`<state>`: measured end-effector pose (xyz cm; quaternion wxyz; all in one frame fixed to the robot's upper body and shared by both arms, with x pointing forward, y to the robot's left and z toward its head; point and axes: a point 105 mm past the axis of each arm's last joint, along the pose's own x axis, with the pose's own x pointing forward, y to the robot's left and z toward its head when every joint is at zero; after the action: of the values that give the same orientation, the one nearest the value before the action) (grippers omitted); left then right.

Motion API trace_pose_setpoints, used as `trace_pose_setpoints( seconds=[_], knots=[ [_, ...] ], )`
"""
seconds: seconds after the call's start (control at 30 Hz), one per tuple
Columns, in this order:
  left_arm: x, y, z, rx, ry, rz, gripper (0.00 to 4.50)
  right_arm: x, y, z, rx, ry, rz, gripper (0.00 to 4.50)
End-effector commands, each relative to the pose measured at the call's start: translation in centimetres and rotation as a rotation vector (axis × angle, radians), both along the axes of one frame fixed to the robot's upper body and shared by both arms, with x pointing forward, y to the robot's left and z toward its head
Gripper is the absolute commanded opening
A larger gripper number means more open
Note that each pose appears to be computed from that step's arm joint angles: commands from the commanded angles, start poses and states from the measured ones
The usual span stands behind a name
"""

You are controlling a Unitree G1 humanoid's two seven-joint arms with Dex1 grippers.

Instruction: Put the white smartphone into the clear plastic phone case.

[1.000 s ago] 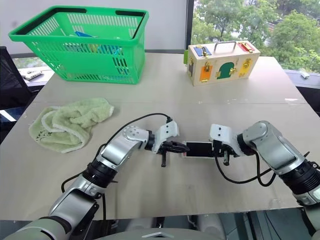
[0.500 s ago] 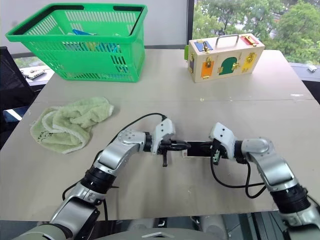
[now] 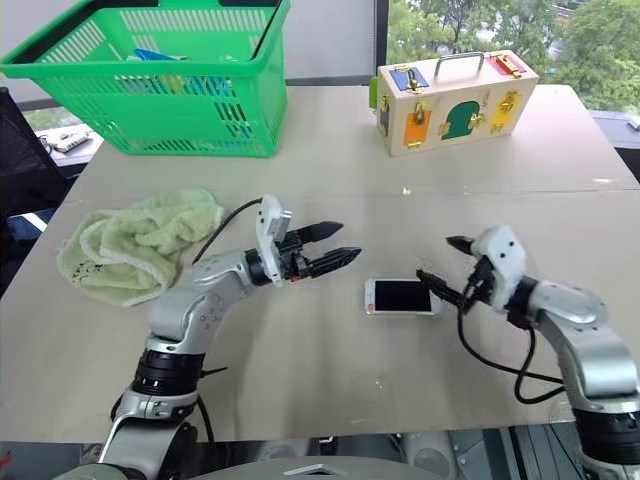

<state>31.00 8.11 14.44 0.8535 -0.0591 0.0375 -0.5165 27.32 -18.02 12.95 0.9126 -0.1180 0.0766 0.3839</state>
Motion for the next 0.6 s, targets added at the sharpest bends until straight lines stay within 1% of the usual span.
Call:
trace_pose_setpoints(
  seconds=[0.03, 0.13, 0.23, 0.4, 0.47, 0.6],
  knots=[
    [-1.3, 1.6, 1.4, -0.006, -0.050, -0.001, 4.47, -2.4, -1.9, 1.1, -0.031, -0.016, 0.006, 4.50],
    [-2.7, 3.3, 1.1, 0.011, -0.035, 0.002, 4.47, -4.4, -3.4, 0.7, -0.054, 0.025, -0.007, 4.50],
    [-4.5, 5.2, 0.2, 0.074, -0.019, 0.009, 4.47, -6.4, -5.1, 0.5, -0.083, 0.054, -0.026, 4.50],
    [-6.8, 8.0, -1.5, 0.192, 0.019, 0.021, 4.47, -9.2, -7.4, -0.2, -0.136, 0.105, -0.052, 4.50],
    [-7.3, 8.9, -1.7, 0.208, 0.025, 0.040, 4.47, -9.9, -8.3, -0.3, -0.152, 0.110, -0.078, 4.50],
    [-7.8, 9.9, -1.8, 0.216, 0.037, 0.064, 4.47, -10.5, -9.8, -0.2, -0.174, 0.083, -0.138, 4.50]
  ],
)
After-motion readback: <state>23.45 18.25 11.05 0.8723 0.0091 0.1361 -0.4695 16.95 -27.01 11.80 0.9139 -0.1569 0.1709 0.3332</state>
